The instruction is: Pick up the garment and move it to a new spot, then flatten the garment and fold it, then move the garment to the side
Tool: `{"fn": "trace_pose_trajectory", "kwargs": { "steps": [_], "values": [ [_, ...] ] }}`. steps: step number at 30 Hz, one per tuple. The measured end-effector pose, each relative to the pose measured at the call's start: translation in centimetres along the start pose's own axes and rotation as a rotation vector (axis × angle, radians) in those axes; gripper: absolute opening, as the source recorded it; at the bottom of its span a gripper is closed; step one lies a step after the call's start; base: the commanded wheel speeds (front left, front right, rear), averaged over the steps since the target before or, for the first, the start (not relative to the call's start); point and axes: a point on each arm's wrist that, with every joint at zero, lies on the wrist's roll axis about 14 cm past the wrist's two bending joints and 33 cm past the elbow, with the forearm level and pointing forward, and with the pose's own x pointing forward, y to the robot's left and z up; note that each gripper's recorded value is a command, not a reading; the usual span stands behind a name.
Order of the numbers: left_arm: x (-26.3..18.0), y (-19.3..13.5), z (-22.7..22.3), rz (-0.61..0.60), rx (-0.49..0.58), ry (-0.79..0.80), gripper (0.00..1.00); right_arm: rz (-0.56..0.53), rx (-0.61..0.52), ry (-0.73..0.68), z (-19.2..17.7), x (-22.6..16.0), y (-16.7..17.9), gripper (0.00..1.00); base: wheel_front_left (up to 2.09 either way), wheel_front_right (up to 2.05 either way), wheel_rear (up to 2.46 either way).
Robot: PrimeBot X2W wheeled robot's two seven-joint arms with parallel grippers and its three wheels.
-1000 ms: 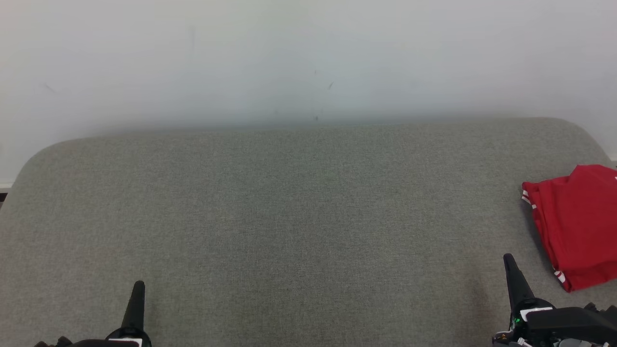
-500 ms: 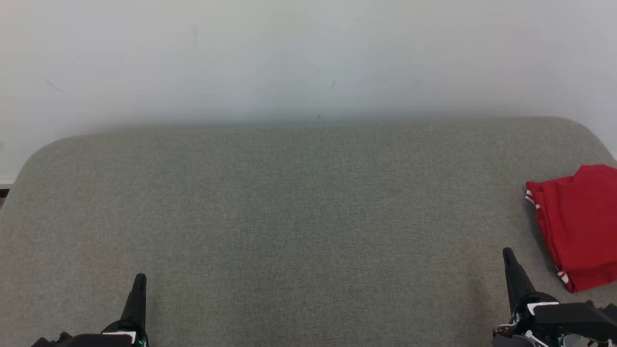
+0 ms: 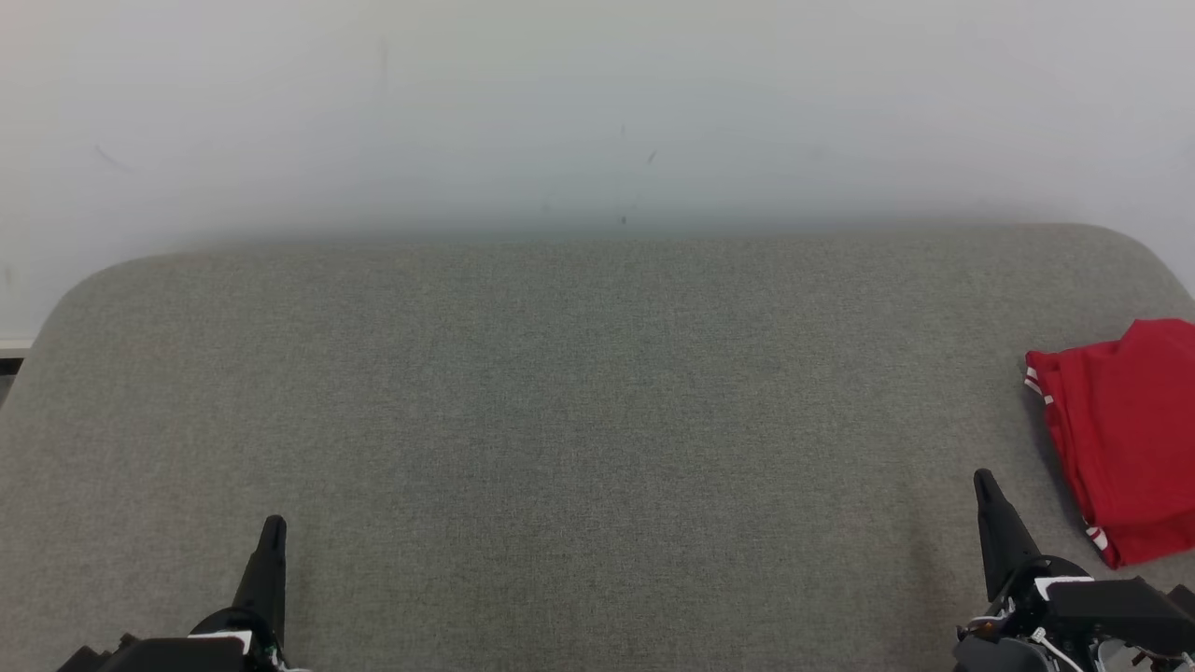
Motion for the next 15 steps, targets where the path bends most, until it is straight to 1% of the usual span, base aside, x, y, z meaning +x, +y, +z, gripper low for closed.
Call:
{"fn": "trace_pose_trajectory", "kwargs": {
  "steps": [4,15],
  "values": [
    [0.07,-0.12,0.01,-0.005,-0.02,0.002,0.0,0.005,0.026,0.002,-0.05,0.13,0.13,0.0,0.0,0.0,0.0],
    [0.08,-0.15,0.01,-0.006,-0.02,0.003,0.0,0.006,0.026,0.002,-0.05,0.14,0.16,0.0,0.0,0.0,0.0]
  ]
}}
